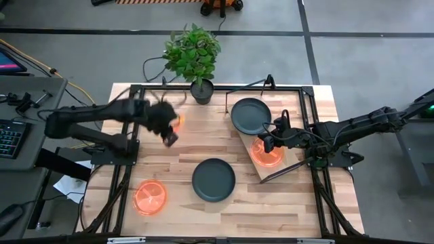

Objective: Place and stack plates onto a shelf
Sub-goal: Stack the top orange plate on top of the orange plate on the shelf

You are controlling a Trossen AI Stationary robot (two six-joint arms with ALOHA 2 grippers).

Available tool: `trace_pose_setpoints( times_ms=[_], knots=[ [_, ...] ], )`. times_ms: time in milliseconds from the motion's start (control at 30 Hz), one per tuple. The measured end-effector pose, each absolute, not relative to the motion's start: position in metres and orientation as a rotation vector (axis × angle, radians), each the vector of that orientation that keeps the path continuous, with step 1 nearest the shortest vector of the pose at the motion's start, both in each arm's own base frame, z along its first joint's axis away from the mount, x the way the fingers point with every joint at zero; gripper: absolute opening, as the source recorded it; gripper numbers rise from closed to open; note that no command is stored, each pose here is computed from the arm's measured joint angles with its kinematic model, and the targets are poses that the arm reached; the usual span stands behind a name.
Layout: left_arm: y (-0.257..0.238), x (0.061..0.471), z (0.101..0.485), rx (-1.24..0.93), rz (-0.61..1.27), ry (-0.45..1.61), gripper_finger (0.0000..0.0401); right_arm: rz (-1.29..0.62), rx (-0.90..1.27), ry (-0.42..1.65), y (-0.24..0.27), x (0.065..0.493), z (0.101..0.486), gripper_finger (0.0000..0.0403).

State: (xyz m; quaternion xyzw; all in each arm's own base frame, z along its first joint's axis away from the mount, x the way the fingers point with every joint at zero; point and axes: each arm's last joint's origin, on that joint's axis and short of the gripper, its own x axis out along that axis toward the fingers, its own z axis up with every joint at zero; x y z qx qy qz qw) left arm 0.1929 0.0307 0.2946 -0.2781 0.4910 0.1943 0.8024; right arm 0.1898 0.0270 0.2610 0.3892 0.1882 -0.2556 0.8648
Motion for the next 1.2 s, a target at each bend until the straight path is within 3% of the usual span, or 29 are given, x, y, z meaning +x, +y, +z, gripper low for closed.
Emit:
trace_pose_setpoints(
  times_ms=[167,367,567,900,1200],
  knots=[
    [-0.029,0.197,0.299,-0.537,0.219,1.043,0.0000,-0.518,0.825,0.394,0.028,0.190,0.262,0.0000],
    [-0.073,0.220,0.300,-0.238,0.147,0.813,0.0000,-0.432,0.781,0.281,0.029,0.198,0.274,0.0000],
    [-0.072,0.267,0.300,-0.040,0.091,0.713,0.0000,-0.323,0.650,0.069,0.026,0.205,0.318,0.0000],
    [-0.055,0.368,0.304,0.359,0.028,0.674,0.0000,-0.308,0.453,-0.113,0.015,0.193,0.401,0.0000],
    [-0.067,0.440,0.278,0.505,0.002,0.493,0.0000,-0.318,0.386,-0.080,0.014,0.186,0.417,0.0000]
  ],
)
